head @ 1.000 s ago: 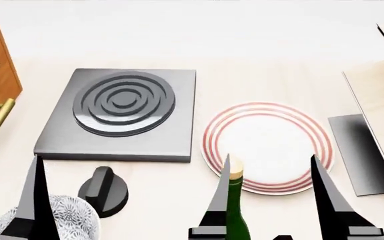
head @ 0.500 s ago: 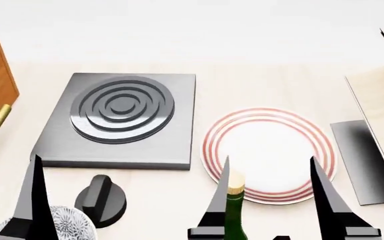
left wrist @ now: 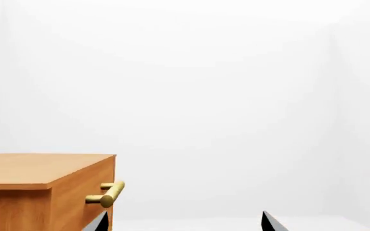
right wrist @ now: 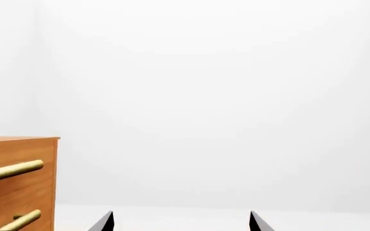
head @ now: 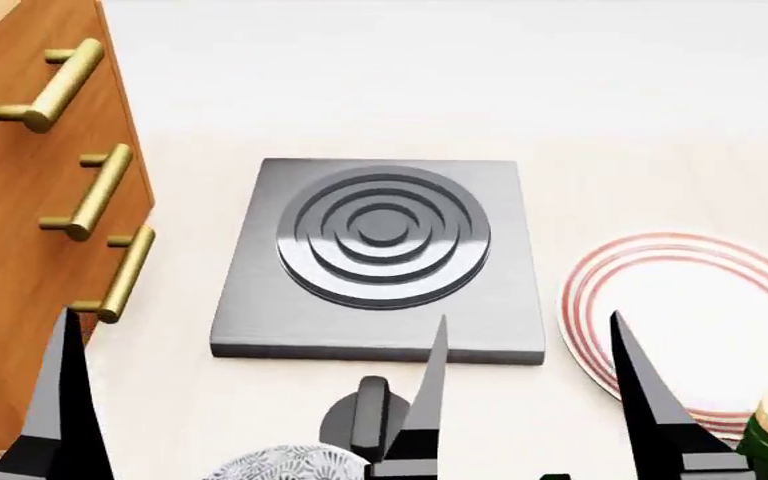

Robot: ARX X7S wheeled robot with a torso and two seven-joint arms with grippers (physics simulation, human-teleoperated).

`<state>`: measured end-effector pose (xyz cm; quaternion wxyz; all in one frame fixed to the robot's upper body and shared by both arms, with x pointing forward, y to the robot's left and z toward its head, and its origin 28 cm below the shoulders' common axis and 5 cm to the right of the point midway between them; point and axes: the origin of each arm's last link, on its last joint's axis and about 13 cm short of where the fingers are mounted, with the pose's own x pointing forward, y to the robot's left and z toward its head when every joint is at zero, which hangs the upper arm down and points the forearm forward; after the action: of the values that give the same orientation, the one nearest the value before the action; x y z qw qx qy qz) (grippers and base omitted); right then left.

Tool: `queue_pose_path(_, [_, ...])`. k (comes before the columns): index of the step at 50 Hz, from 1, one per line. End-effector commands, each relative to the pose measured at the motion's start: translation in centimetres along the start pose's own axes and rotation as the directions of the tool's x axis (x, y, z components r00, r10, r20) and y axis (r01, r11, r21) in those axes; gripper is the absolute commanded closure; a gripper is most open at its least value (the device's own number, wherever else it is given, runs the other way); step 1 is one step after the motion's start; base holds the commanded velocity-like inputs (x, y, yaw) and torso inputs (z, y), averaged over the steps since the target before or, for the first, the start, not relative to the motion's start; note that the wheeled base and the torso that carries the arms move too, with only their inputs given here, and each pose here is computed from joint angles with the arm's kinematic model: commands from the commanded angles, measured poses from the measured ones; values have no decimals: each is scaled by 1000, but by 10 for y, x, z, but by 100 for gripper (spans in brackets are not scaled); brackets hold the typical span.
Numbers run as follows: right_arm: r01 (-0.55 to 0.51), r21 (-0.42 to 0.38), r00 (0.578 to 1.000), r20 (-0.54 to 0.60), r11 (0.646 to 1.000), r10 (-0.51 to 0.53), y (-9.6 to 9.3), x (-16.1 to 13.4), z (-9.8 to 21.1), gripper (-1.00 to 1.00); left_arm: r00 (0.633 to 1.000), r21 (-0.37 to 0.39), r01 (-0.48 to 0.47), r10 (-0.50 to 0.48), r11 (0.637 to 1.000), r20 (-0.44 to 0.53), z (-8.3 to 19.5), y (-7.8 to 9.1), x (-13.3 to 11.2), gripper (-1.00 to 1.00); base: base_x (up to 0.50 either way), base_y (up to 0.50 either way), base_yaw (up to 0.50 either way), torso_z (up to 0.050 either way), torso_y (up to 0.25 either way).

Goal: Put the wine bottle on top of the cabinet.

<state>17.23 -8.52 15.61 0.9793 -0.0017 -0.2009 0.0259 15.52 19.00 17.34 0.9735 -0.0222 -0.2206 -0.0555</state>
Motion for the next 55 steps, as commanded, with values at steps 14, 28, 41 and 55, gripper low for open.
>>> queue_pose_path(14, [26, -8, 1000, -6, 1000, -26, -5, 0, -3, -100, 1000, -7, -2, 2, 1000, 2, 1, 0, 0, -100, 7, 36, 0, 0, 0])
queue_pose_path(28, [107, -105, 991, -66, 989, -114, -24, -22, -8, -100, 1000, -10, -12, 12, 1000, 6, 2, 2, 0, -100, 0, 0, 0, 0, 0])
queue_pose_path(41, [183, -176, 976, -84, 967, -200, -44, -57, -17, -100, 1000, -9, 4, -5, 1000, -4, 1, -1, -1, -100, 0, 0, 0, 0, 0])
queue_pose_path(55, [247, -227, 961, -66, 942, -268, -57, -74, -22, -100, 1000, -6, -2, 2, 1000, -4, 1, -1, -1, -100, 0, 0, 0, 0, 0])
